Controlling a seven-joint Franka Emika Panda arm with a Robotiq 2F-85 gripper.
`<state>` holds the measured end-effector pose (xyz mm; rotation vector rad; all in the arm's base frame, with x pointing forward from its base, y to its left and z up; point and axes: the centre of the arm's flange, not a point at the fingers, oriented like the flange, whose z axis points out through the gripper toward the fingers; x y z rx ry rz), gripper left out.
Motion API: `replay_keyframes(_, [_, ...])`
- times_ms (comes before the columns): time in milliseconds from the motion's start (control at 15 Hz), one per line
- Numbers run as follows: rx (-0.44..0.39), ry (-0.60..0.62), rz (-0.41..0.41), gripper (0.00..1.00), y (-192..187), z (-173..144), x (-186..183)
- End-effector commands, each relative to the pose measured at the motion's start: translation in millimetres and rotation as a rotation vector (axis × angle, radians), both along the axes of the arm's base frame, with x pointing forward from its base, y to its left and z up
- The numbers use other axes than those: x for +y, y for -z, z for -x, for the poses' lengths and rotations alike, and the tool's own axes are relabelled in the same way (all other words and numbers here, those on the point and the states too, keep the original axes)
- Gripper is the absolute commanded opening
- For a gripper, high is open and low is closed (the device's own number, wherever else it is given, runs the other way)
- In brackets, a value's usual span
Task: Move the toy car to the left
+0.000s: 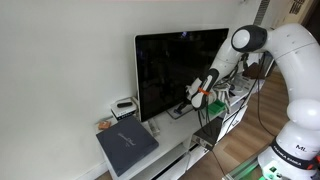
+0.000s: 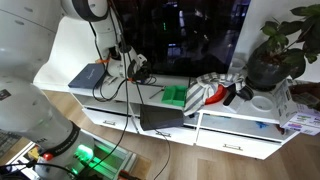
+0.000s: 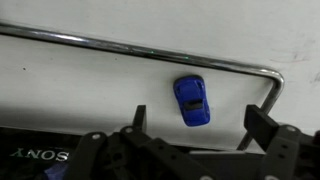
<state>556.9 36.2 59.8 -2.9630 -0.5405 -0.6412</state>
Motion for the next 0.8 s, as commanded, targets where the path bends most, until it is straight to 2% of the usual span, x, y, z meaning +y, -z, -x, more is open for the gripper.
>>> replay_keyframes(0, [0.009,0.026,-0.003,1.00,15,-16,2])
replay_keyframes(467, [0.023,0.027,0.008,1.00,30,-23,3])
replay_keyframes(533, [0.024,0.028,0.011,0.82,31,-24,3])
replay_keyframes(733, [0.027,0.020,0.016,0.59,34,-25,4])
